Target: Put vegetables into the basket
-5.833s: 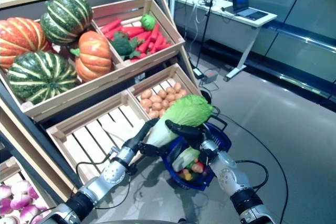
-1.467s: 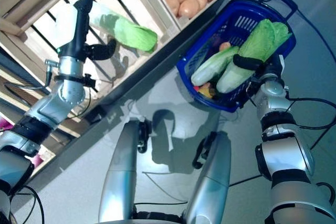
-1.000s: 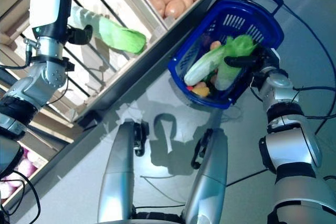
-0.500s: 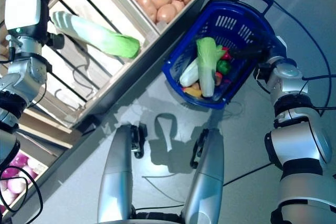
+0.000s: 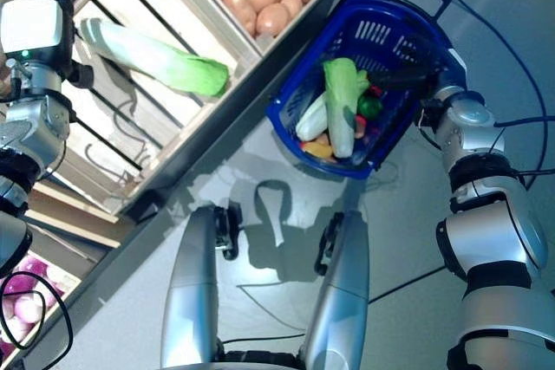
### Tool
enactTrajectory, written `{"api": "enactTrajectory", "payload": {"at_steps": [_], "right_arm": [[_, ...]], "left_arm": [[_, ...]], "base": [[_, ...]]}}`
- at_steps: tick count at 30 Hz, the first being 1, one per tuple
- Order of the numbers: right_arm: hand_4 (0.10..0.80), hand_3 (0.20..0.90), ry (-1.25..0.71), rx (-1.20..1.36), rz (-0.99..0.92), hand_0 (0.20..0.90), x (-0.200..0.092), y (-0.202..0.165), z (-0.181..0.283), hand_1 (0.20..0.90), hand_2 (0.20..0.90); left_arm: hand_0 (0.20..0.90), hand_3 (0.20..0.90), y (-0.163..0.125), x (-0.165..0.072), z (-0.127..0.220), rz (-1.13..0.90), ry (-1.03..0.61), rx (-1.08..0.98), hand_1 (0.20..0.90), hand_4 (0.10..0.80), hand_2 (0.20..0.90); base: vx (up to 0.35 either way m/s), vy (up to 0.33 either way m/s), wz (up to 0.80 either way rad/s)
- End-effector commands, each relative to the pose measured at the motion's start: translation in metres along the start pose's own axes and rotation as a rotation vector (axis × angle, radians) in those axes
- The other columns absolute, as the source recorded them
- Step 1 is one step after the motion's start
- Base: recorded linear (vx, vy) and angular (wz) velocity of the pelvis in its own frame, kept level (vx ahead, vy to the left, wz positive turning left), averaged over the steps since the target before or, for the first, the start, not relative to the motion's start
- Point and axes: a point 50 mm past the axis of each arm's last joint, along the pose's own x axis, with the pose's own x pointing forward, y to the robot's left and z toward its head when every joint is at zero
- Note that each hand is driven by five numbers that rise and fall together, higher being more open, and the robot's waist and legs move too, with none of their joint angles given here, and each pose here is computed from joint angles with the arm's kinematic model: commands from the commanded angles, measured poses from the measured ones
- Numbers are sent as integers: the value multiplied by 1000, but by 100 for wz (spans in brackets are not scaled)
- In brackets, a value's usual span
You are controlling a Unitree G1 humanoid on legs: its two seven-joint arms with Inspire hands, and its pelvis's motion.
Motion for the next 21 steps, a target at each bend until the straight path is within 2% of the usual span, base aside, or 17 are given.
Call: {"api": "enactTrajectory", "payload": {"at_steps": [1, 14, 21], "right_arm": [[800, 900, -225, 30, -11, 900, -4, -13, 47, 900, 900], [800, 900, -261, -3, 20, 900, -4, -5, 60, 900, 900], [800, 900, -300, -51, 37, 900, -5, -2, 68, 900, 900]], "left_arm": [[900, 900, 75, 24, -30, 277, 68, 123, 900, 800, 900], [900, 900, 93, 36, -14, 255, 45, 298, 900, 800, 900], [900, 900, 99, 38, -18, 242, 126, 346, 900, 800, 900]], "base": [[-32, 73, 0], [-31, 50, -2], [-11, 11, 0]]}}
